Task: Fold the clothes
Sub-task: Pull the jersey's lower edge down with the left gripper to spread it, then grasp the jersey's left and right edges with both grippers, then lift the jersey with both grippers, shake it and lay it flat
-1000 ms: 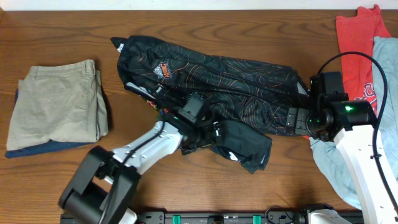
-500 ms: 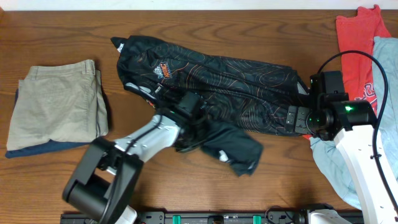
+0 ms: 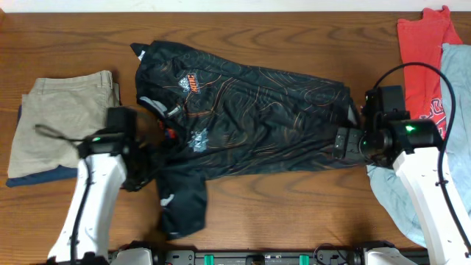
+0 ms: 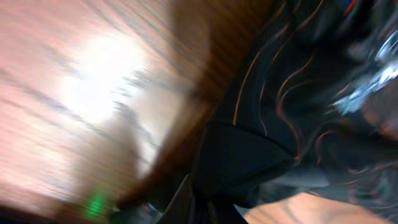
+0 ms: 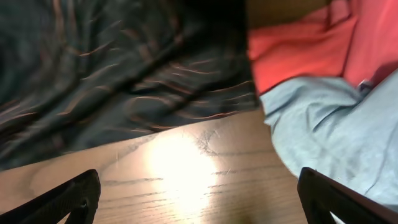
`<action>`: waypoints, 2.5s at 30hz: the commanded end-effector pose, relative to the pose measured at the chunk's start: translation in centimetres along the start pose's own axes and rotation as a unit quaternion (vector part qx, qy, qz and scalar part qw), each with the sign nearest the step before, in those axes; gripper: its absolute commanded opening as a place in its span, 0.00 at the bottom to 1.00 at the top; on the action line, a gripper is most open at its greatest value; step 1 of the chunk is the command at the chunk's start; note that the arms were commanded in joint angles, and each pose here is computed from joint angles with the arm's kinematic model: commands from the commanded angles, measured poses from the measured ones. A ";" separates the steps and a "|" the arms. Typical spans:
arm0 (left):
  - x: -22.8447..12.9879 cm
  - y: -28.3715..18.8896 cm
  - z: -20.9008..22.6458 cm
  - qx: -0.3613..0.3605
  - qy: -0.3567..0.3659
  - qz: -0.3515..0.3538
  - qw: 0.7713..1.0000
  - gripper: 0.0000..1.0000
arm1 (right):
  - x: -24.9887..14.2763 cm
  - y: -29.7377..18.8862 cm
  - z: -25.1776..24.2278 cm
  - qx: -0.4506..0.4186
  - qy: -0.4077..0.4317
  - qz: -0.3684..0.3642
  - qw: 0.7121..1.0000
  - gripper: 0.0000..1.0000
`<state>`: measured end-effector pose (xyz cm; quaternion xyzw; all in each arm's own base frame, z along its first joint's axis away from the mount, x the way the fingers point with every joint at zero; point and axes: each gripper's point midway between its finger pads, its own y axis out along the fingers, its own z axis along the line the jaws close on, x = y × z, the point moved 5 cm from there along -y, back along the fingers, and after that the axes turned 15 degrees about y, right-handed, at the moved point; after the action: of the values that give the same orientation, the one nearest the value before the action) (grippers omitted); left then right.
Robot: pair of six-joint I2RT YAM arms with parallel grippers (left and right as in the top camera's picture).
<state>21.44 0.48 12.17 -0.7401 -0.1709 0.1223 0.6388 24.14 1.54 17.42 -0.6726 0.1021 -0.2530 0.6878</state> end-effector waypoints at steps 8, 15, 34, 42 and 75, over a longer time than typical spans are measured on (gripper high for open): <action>0.1 -0.4 1.6 0.011 -0.010 0.000 1.000 0.06 | -3.4 5.2 -1.8 -0.026 0.039 0.054 0.997 0.99; 0.1 -0.4 1.6 0.011 -0.009 0.001 1.000 0.06 | -4.1 9.0 -1.9 0.000 0.064 0.025 0.998 0.97; 0.0 -0.4 1.7 0.012 -0.010 0.004 1.000 0.06 | -4.2 12.2 -0.3 0.099 0.062 -0.023 0.993 0.45; 0.1 -0.5 1.6 0.011 -0.007 0.001 1.000 0.06 | -2.9 11.3 0.9 0.129 0.041 -0.047 0.990 0.01; -1.4 -35.6 -4.2 -0.123 0.163 -0.439 0.875 0.06 | 7.2 -29.1 -4.2 0.134 0.046 -0.388 0.911 0.01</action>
<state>18.37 0.23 47.04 -0.6841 -0.3740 -0.3046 0.5471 22.77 -3.65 45.54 -0.5387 -0.1532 -0.5244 0.6413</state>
